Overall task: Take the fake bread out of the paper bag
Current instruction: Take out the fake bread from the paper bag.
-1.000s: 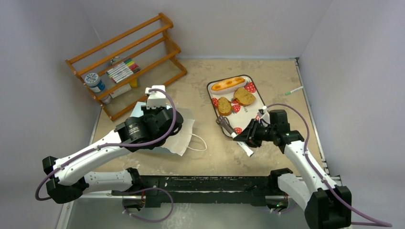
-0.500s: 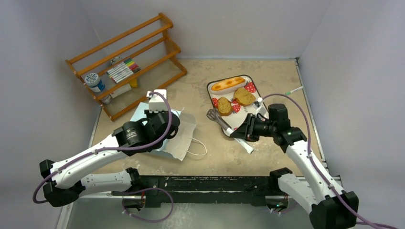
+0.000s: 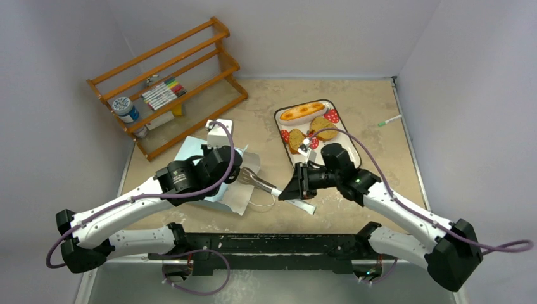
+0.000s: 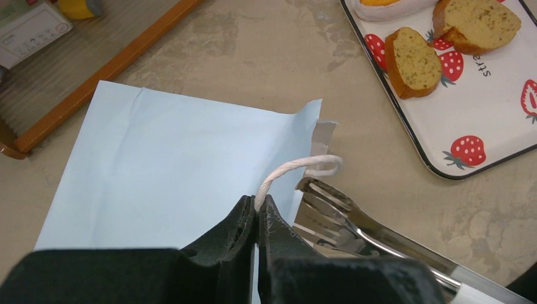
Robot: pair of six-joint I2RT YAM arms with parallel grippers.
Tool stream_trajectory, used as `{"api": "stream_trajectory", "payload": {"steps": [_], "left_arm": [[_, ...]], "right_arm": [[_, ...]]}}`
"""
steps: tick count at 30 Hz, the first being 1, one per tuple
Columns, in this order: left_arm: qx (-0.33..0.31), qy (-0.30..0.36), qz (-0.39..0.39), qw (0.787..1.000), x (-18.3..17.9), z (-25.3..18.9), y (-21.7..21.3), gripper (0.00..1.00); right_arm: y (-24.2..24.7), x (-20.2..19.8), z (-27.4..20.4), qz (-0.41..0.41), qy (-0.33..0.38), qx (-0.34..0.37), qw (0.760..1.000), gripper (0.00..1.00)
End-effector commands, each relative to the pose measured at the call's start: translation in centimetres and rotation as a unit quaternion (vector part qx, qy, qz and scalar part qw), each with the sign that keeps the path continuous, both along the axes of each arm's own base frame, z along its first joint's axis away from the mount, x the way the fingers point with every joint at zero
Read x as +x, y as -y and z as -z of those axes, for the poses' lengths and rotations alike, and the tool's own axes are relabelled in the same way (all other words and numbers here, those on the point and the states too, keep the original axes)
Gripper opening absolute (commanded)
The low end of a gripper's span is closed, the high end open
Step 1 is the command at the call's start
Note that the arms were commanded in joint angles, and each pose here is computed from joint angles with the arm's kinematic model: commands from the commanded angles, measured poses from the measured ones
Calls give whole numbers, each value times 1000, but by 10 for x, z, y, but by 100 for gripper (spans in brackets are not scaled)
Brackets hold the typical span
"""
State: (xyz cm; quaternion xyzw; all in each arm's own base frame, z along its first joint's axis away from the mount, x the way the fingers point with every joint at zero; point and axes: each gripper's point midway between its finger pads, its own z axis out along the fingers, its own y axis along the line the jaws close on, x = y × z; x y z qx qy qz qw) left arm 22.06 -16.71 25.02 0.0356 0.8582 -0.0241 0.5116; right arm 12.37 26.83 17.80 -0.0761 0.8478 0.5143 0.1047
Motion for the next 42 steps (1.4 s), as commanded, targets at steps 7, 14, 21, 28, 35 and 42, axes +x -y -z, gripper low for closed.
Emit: {"api": "stream_trajectory", "payload": {"steps": [7,14,21,28,35,42], "left_arm": [[-54,1,39,998,-10,-26,13,0],[-60,-10,49,997,-16,-31,22,0],[-48,-47,41,997,-19,-12,28,21],[-54,-74,44,995,-26,0,44,45],[-6,-96,44,994,-44,17,63,46],[25,-67,26,997,-70,26,74,50]], "right_arm": [[-51,22,26,-11,13,31,999,32],[-91,33,39,-33,14,50,998,32],[-114,36,65,-59,7,45,997,32],[-113,32,84,-77,-4,26,997,32],[-100,33,98,-68,-19,9,997,32],[-89,40,105,-60,-25,6,998,32]]}}
